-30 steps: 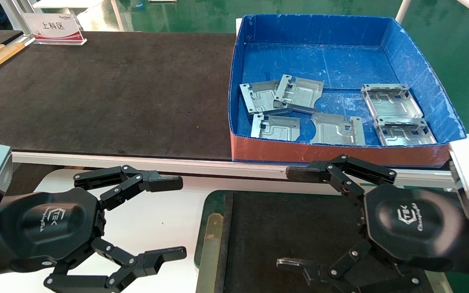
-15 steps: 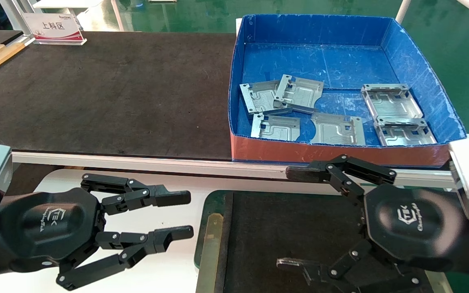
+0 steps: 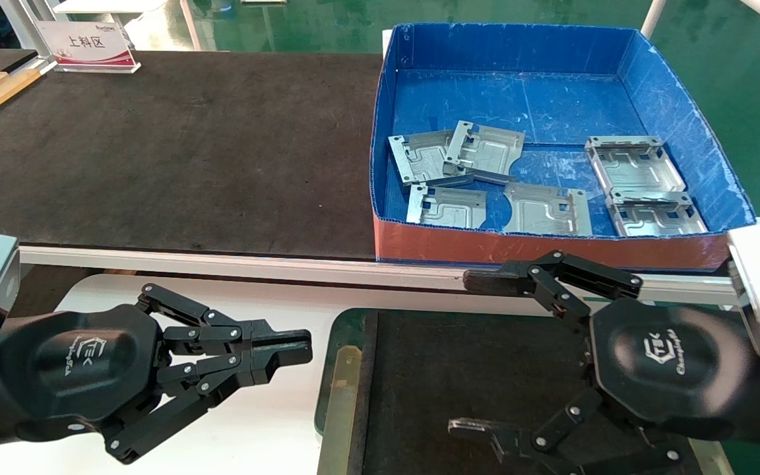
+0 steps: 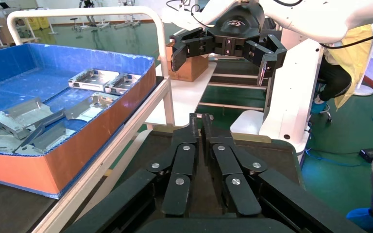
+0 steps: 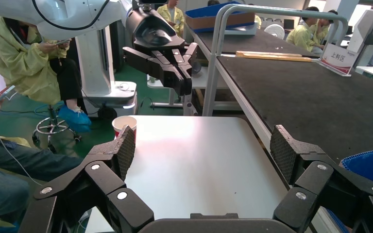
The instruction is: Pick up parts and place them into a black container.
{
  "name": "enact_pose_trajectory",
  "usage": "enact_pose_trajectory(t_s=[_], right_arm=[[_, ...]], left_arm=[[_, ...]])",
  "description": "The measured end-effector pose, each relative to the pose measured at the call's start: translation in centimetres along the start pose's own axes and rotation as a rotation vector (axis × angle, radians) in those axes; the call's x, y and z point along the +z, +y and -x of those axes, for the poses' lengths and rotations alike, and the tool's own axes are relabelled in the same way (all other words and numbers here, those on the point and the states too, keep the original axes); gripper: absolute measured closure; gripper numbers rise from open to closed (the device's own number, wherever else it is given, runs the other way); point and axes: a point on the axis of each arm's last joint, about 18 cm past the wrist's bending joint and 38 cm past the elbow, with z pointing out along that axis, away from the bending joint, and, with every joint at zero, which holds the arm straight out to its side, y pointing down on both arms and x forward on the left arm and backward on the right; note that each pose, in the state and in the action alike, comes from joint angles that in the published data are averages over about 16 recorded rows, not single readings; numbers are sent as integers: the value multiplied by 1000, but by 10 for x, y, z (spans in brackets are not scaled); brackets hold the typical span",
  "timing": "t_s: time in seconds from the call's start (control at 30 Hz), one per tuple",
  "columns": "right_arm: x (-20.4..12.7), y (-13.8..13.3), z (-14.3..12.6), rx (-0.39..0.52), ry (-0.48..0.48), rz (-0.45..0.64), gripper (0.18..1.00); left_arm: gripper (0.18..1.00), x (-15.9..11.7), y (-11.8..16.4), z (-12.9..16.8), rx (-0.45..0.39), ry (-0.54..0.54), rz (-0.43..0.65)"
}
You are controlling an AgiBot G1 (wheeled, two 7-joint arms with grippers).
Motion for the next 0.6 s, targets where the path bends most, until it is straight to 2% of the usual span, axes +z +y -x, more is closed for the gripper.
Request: enact_pose_trajectory(t_s=[0.23, 0.6], right_arm=[[0, 0, 0, 0, 0, 0, 178], [0, 0, 0, 0, 0, 0, 178]], left_arm=[[977, 0, 0, 0, 0, 0, 0], [993, 0, 0, 0, 0, 0, 0]])
